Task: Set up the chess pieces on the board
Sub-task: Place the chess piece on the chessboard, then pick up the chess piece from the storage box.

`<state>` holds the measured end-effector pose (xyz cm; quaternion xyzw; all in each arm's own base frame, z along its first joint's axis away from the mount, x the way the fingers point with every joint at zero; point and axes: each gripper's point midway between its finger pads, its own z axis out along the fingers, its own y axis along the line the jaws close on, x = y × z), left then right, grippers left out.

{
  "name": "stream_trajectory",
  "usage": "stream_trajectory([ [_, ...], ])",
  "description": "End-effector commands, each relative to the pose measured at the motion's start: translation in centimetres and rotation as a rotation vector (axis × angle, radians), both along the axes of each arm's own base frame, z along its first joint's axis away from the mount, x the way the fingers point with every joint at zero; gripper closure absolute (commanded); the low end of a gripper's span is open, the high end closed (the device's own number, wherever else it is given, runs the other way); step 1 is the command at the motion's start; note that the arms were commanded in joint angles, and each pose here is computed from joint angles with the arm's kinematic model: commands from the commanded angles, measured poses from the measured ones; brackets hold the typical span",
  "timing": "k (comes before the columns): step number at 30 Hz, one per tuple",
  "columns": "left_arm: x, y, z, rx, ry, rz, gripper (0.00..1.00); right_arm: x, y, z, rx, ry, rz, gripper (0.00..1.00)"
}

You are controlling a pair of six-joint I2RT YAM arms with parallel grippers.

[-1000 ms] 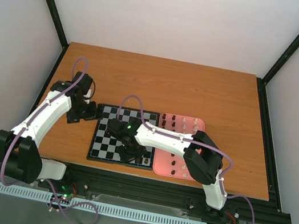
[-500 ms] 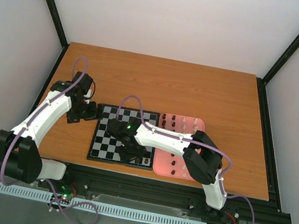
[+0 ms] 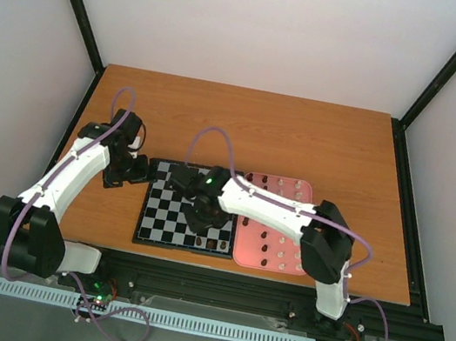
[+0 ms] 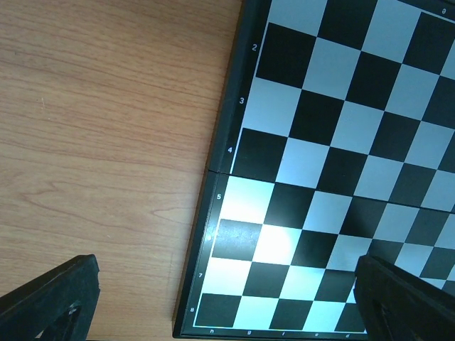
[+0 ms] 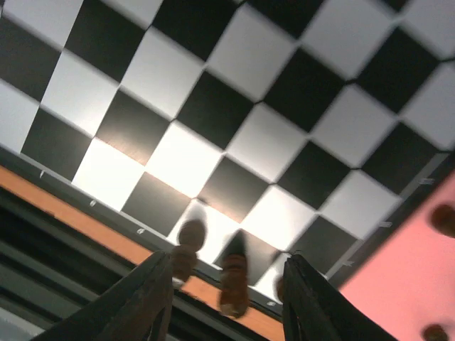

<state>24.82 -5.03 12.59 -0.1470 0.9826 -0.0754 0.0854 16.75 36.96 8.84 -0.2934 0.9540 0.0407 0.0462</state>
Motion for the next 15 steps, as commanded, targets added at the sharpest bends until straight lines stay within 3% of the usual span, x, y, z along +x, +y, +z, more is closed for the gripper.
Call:
stream_trajectory([
  [1, 0.7, 0.0, 0.4, -0.007, -0.026, -0.008, 0.0, 3.5, -3.8, 3.4, -0.001, -0.102, -0.139, 0.56],
  [8, 0.8, -0.1, 0.4, -0.009, -0.024, -0.011, 0.0, 5.6, -10.2, 1.7, -0.036, -0.059, -0.265, 0.46],
  [15, 1.1, 0.0, 0.2, 0.001, -0.014, -0.01, 0.0, 6.0, -11.6, -0.5, -0.047, -0.007, -0.255, 0.48],
])
